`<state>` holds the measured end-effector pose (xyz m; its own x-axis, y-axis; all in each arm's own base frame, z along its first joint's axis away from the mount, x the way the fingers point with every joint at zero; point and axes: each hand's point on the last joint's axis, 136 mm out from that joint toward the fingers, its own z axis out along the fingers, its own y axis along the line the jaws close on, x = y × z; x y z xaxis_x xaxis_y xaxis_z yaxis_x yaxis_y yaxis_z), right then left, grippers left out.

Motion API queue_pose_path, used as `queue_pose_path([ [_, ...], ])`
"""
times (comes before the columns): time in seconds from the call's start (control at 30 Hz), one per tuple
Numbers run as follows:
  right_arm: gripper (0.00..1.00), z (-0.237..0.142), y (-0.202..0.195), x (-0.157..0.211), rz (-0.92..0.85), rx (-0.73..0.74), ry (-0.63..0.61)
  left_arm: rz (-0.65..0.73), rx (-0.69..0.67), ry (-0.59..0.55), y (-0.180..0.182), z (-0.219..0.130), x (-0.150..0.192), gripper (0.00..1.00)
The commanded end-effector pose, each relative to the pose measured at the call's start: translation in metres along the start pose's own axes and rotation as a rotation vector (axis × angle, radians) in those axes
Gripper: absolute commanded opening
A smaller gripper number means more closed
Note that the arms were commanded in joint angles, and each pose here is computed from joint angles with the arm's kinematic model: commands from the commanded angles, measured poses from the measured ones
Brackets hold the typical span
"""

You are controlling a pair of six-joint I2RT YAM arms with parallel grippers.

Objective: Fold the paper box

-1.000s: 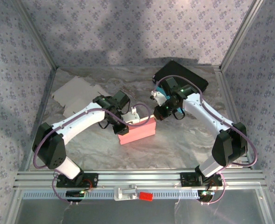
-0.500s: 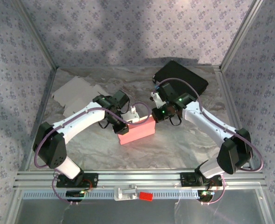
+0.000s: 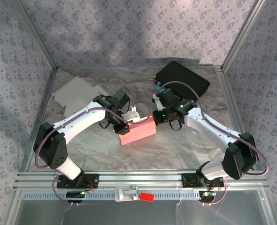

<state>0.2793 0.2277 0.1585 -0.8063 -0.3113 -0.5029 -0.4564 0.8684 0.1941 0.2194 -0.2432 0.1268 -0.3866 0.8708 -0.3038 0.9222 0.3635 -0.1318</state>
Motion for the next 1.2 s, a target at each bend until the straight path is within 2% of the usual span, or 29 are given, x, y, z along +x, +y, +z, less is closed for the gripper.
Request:
queue_pose_path([
  [0.0,0.0,0.0,-0.004,0.017,0.021,0.034,0.038,-0.011,-0.022,-0.057,0.009,-0.006,-0.018,0.25],
  [0.4,0.0,-0.007,-0.009,0.025,0.017,0.097,-0.053,-0.044,-0.081,-0.113,0.014,-0.017,-0.025,0.33],
  [0.43,0.0,-0.008,-0.01,0.025,0.018,0.105,-0.058,-0.052,-0.089,-0.121,0.015,-0.019,-0.025,0.35],
  [0.53,0.0,-0.008,-0.011,0.028,0.023,0.11,-0.057,-0.06,-0.088,-0.143,0.01,-0.023,-0.024,0.49],
  [0.67,0.0,-0.008,-0.007,0.024,0.029,0.106,-0.086,-0.06,-0.088,-0.147,0.003,-0.023,-0.019,0.51],
  [0.73,0.0,-0.007,-0.007,0.025,0.034,0.112,-0.089,-0.07,-0.1,-0.159,0.003,-0.024,-0.019,0.56],
  [0.87,0.0,-0.007,-0.005,0.025,0.034,0.13,-0.093,-0.104,-0.132,-0.211,0.004,-0.034,-0.02,0.58],
  [0.93,0.0,-0.007,-0.006,0.025,0.037,0.135,-0.094,-0.136,-0.165,-0.237,0.007,-0.042,-0.02,0.63],
  [1.03,0.0,-0.008,-0.005,0.026,0.04,0.14,-0.093,-0.228,-0.251,-0.268,0.016,-0.06,-0.016,0.61],
  [1.17,0.0,-0.008,-0.004,0.024,0.042,0.14,-0.097,-0.402,-0.288,-0.295,0.014,-0.082,0.001,0.51],
])
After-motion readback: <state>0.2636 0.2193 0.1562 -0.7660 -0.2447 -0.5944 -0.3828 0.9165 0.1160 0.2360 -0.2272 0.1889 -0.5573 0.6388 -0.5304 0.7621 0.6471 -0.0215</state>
